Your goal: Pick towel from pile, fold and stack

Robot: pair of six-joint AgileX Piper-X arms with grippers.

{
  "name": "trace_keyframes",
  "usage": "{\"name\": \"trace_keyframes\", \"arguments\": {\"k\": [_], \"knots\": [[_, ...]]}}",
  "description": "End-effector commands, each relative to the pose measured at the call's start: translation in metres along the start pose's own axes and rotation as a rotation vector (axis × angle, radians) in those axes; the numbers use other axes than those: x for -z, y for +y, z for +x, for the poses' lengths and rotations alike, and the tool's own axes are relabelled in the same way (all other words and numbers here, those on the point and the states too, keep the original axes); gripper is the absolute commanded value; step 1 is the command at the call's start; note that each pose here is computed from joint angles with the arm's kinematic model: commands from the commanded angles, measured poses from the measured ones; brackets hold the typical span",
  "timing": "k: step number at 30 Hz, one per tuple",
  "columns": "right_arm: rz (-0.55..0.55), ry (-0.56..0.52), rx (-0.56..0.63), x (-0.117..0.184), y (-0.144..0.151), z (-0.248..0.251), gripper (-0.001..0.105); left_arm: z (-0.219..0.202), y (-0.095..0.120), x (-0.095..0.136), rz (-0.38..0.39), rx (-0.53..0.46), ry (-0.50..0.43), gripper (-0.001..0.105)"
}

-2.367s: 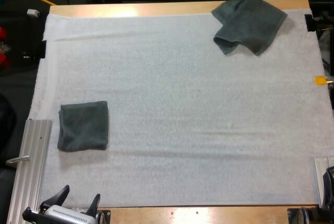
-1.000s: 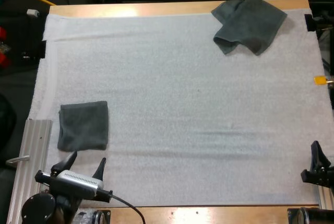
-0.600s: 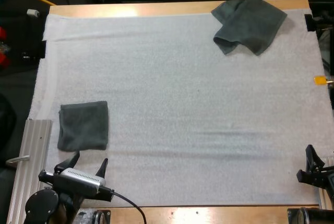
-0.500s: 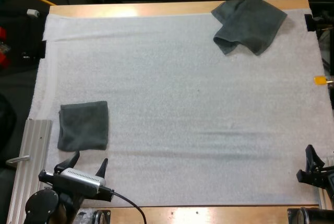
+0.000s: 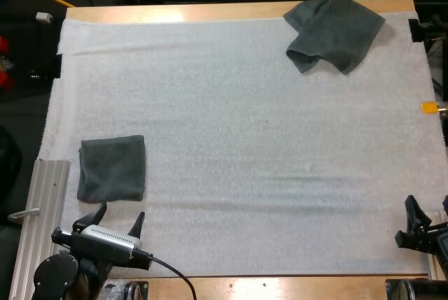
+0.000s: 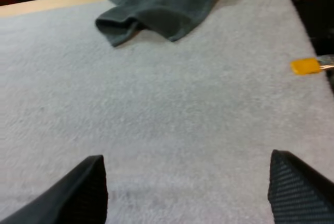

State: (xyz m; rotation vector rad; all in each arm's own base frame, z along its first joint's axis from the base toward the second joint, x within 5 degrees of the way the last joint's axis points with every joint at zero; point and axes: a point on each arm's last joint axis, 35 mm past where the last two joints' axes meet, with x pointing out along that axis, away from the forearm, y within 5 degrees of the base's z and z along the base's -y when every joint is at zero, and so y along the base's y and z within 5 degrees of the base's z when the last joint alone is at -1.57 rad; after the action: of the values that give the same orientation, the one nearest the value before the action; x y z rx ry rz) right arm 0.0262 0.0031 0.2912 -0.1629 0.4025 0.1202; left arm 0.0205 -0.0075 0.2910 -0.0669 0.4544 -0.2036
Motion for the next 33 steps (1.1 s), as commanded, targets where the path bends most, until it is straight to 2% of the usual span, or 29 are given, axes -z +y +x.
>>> {"name": "trace_keyframes", "arguments": {"k": [1, 7, 14, 33], "knots": [[-0.005, 0.001, -0.011, -0.0021, -0.0002, 0.0012, 0.063, 0.0011, 0.0, -0.0028, -0.006, 0.006, -0.003, 0.062], [-0.01, 0.0, -0.022, -0.0021, 0.0001, 0.0012, 0.063, 0.0011, -0.0001, -0.0032, -0.003, 0.011, -0.006, 0.062], [-0.01, 0.0, -0.022, -0.0021, 0.0001, 0.0012, 0.063, 0.0009, -0.0021, -0.0029, 0.033, 0.087, 0.003, 0.062], [-0.01, 0.0, -0.022, -0.0021, 0.0001, 0.0012, 0.063, 0.0009, -0.0022, -0.0028, 0.035, 0.09, 0.004, 0.062]]}}
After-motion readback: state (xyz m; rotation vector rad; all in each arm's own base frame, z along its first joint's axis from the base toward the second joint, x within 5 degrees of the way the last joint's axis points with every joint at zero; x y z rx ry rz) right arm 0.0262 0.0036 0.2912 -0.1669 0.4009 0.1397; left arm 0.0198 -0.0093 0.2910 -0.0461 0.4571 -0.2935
